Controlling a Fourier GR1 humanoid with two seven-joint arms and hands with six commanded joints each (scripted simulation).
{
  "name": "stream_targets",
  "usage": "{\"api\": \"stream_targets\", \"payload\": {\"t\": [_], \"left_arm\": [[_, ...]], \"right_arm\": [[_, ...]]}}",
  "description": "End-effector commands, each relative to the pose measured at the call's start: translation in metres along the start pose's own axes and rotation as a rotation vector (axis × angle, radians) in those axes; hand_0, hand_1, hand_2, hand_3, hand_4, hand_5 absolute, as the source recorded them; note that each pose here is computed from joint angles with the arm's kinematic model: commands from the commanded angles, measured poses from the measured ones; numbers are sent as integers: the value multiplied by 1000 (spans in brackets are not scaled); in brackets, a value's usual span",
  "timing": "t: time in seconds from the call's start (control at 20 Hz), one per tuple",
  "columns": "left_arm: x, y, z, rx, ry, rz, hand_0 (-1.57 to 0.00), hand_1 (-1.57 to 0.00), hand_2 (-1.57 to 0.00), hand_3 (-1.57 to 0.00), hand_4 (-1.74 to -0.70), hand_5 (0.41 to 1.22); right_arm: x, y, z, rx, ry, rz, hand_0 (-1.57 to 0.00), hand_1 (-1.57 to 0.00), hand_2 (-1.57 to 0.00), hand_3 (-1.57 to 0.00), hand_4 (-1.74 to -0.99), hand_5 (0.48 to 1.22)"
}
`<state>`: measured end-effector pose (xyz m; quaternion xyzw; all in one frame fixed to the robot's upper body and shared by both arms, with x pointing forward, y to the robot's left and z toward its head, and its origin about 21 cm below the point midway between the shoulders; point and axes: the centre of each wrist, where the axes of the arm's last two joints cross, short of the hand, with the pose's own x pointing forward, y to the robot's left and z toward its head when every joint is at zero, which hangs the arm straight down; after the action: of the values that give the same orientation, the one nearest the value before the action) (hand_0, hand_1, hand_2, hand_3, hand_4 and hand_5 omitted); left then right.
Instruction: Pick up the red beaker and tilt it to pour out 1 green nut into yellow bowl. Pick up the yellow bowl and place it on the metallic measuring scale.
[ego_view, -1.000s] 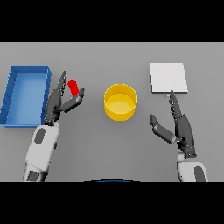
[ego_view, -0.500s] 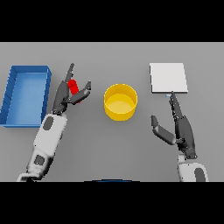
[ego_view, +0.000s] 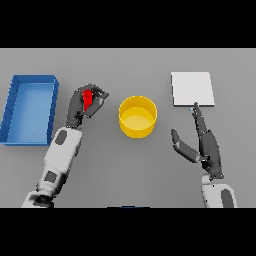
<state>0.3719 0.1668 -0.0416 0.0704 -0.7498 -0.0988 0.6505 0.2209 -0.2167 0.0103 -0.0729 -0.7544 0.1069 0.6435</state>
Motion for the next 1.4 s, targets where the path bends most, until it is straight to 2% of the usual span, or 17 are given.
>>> {"api": "stream_targets", "payload": {"t": [0.0,0.15,0.3,0.4,0.55,0.65,0.75,0.95,1.05,1.25,1.35], "left_arm": [[0,1,0,14,8,2,-1309,-1318,-1317,-1203,-1606,1119],[4,1,-3,34,10,12,-1437,-1441,-1441,-1383,-1672,1128],[18,11,-11,43,-30,-18,-1502,-1505,-1504,-1475,-1706,1126],[28,12,-15,19,-50,-64,-1527,-1529,-1528,-1509,-1718,1126],[53,24,-25,-55,-109,-214,-1549,-1549,-1549,-1539,-1729,1134],[69,27,-31,-135,-138,-384,-1557,-1557,-1557,-1551,-1734,1139],[77,23,-28,-198,-157,-481,-1559,-1560,-1560,-1555,-1735,1132],[85,15,-21,-254,-159,-554,-1559,-1560,-1560,-1555,-1735,1136],[100,12,-27,-293,-166,-673,-1564,-1564,-1564,-1561,-1737,1149],[127,-2,-42,-443,-239,-994,-1568,-1568,-1568,-1567,-1739,1177],[138,-12,-48,-510,-262,-1136,-1569,-1569,-1569,-1568,-1740,1193]], "right_arm": [[0,1,1,0,-8,-1,1,1,1,1,-1232,685],[-3,-1,2,2,-8,16,1,1,1,1,-1196,673],[-5,-1,1,-2,-11,30,1,1,1,1,-1160,664],[-5,-1,-1,-11,-7,55,1,1,1,1,-1127,659],[-3,-2,1,-17,-24,75,1,1,1,1,-1103,656],[-6,-3,2,-5,-22,81,1,1,1,1,-1095,660],[-7,-3,3,-4,-23,67,1,1,1,1,-1092,663],[-4,-2,5,0,-17,82,1,1,1,1,-1092,664],[-3,-1,6,5,-24,66,1,1,1,1,-1096,670],[1,-2,2,12,-43,75,1,1,1,1,-1056,692],[-2,-1,4,17,-33,72,1,1,1,1,-1062,691]]}}
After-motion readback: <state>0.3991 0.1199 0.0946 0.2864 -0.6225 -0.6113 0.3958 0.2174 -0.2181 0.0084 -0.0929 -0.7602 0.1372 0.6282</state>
